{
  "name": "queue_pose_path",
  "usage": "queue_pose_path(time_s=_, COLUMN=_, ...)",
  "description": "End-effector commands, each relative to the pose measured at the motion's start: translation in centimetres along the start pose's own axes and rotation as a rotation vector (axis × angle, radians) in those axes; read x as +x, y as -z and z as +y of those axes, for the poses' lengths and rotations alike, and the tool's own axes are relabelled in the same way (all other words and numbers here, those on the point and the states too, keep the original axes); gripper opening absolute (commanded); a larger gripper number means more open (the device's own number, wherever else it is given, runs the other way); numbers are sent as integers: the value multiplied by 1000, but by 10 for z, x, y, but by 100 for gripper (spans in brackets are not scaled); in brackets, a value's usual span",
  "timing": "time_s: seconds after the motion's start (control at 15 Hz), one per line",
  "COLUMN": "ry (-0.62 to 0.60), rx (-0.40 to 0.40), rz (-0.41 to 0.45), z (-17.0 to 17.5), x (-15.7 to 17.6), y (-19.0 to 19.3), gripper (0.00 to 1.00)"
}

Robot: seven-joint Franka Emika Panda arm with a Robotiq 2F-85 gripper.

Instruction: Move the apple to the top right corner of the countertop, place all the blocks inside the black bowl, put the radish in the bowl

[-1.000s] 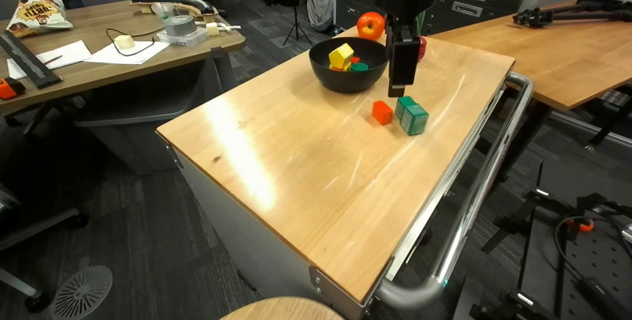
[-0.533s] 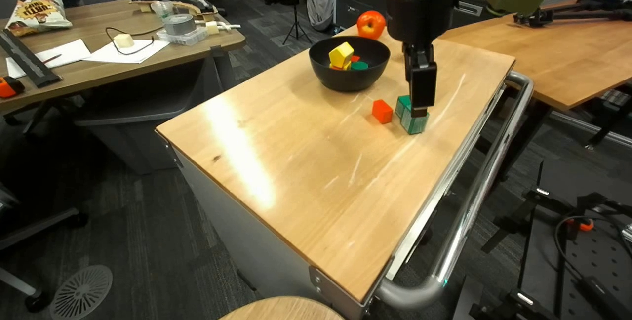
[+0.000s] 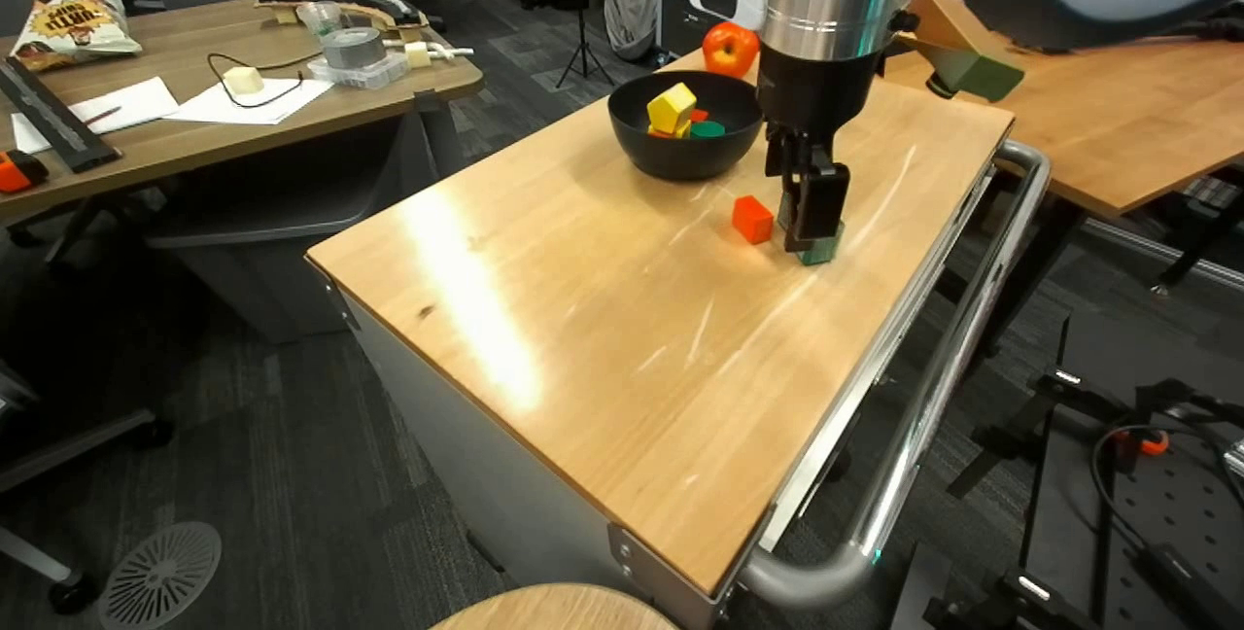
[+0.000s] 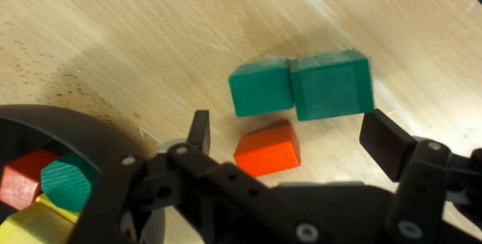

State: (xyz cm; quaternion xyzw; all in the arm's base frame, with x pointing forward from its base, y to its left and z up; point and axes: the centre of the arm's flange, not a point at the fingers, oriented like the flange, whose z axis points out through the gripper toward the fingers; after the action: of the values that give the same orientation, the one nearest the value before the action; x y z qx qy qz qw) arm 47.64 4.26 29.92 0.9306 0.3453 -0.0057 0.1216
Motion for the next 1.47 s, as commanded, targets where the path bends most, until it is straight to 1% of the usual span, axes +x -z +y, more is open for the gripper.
queue_pose_path(time_s=0.0, ry=72, rx=-38, rz=31, z=12, x=-1, y=-15, gripper=100)
queue_pose_path(time_s=0.47, ry=171, rx=-7, rz=1, z=13, x=-6, y=-26, gripper=100)
queue_pose_path(time_s=0.6, ry=193, rx=-12, rz=-15, z=13, x=-8, y=-26, gripper=100)
queue_pose_path(time_s=0.93, ry=227, rx=-9, rz=-65, z=17, x=-20, y=-27, gripper=100)
queue_pose_path(time_s=1.07, ry=234, rx=-4, rz=-68, z=18, x=-21, y=-31, gripper=100)
queue_pose_path(time_s=1.13, ry=231, rx=-7, rz=-66, z=19, x=-20, y=-32, gripper=92)
queue_pose_path(time_s=1.2, ry=235, rx=-7, rz=-57, z=20, x=-20, y=-33, gripper=74)
queue_pose_path(time_s=1.33, ry=231, rx=-7, rz=-50, z=20, x=-20, y=-35, gripper=59)
queue_pose_path(time_s=1.4, ry=230, rx=-8, rz=-47, z=20, x=-20, y=-35, gripper=49)
